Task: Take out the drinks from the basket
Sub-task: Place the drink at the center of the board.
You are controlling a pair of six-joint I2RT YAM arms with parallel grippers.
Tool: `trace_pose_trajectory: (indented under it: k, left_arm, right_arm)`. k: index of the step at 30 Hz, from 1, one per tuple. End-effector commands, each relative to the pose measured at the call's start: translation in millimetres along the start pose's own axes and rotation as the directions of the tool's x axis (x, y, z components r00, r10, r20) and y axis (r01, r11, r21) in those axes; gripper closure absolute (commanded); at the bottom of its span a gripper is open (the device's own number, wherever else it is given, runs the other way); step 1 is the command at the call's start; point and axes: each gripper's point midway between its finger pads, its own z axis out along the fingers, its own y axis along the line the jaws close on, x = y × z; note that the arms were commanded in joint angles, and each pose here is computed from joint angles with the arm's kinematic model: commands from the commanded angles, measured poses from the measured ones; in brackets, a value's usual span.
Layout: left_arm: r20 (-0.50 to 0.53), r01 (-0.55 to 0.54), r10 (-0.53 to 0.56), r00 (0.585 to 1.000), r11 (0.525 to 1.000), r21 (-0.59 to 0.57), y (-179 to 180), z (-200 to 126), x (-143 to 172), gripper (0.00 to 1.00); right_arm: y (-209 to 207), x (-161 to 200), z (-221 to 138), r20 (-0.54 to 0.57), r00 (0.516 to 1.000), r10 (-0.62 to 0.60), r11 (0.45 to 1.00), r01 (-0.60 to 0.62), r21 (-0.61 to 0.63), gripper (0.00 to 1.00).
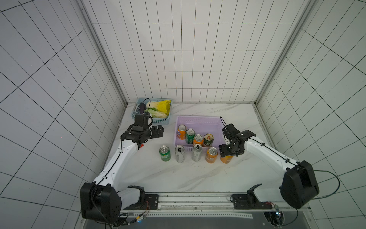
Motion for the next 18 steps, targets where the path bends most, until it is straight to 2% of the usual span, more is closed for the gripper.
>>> trace_pose_trajectory:
  k: [1,12,18]
  left_arm:
    - [0.027,-0.001,0.001,1.000,1.000,0.004,-2,-6,-11,0.02]
    - [0.026,-0.001,0.001,1.000,1.000,0.004,-2,-5,-11,0.02]
    - [0.024,-0.002,0.002,1.000,1.000,0.006,-2,-5,-10,0.01]
  right_arm:
    - [-2,3,-9,0.021,1.000,-0.007,1.000,0.007,0.000,0.13]
    - [-8,-13,-51,0.123,0.992,0.000,1.000,0.003,-0.024,0.01]
    - [-16,-28,-74,0.191,0.982,0.010,0.999,-0.003,-0.034,0.00]
